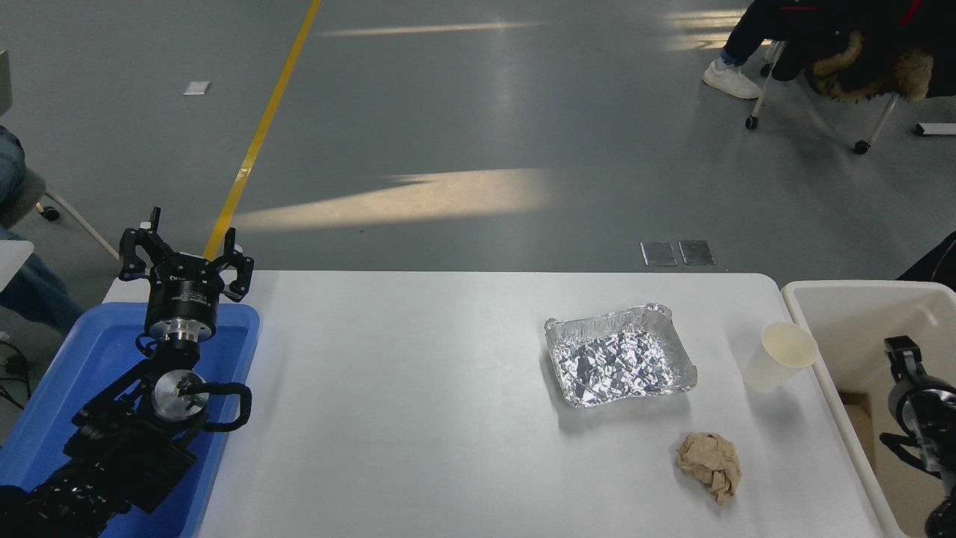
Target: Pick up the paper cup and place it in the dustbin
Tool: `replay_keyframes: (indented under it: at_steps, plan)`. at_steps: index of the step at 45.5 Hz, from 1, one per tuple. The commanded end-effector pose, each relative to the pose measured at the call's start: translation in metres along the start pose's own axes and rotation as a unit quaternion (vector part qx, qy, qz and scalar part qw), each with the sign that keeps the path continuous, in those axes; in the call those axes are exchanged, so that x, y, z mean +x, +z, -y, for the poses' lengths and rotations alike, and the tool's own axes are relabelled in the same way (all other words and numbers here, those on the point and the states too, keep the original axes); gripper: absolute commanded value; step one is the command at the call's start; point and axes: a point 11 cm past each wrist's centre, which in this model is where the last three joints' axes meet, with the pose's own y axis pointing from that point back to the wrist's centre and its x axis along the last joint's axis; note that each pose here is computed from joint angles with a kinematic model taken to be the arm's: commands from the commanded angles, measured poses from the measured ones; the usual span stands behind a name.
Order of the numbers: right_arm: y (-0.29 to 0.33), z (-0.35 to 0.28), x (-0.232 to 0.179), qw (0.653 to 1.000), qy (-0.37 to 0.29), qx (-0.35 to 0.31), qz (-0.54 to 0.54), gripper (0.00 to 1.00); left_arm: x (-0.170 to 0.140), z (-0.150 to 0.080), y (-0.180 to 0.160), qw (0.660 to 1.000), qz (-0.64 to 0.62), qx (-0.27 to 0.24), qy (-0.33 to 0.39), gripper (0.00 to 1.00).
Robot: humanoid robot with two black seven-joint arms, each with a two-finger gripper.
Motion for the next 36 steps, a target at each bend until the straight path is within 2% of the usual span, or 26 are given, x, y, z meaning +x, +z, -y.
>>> replay_keyframes:
  at_steps: [1, 24, 29, 33, 36]
  plan:
    - [-0.001, 0.000, 0.000, 1.000, 0.001, 0.001, 0.001, 1.00, -0.001, 0.000, -0.001, 1.000, 0.001, 0.002, -0.001, 0.99]
    - [-0.038, -0.002, 0.009, 0.999, 0.002, 0.032, -0.005, 1.00, 0.000, 0.000, 0.000, 1.000, 0.000, 0.001, 0.000, 0.99]
    - [-0.035, -0.001, 0.023, 0.998, 0.011, 0.028, -0.047, 1.00, -0.001, 0.001, 0.000, 1.000, 0.000, 0.001, 0.000, 0.99]
    - [-0.027, -0.004, 0.070, 0.990, 0.050, 0.014, -0.132, 1.00, 0.000, 0.000, 0.000, 1.000, 0.000, 0.000, 0.001, 0.99]
    - [-0.029, -0.003, 0.064, 0.983, 0.043, 0.011, -0.179, 1.00, -0.001, 0.001, 0.000, 1.000, 0.001, 0.000, -0.001, 0.99]
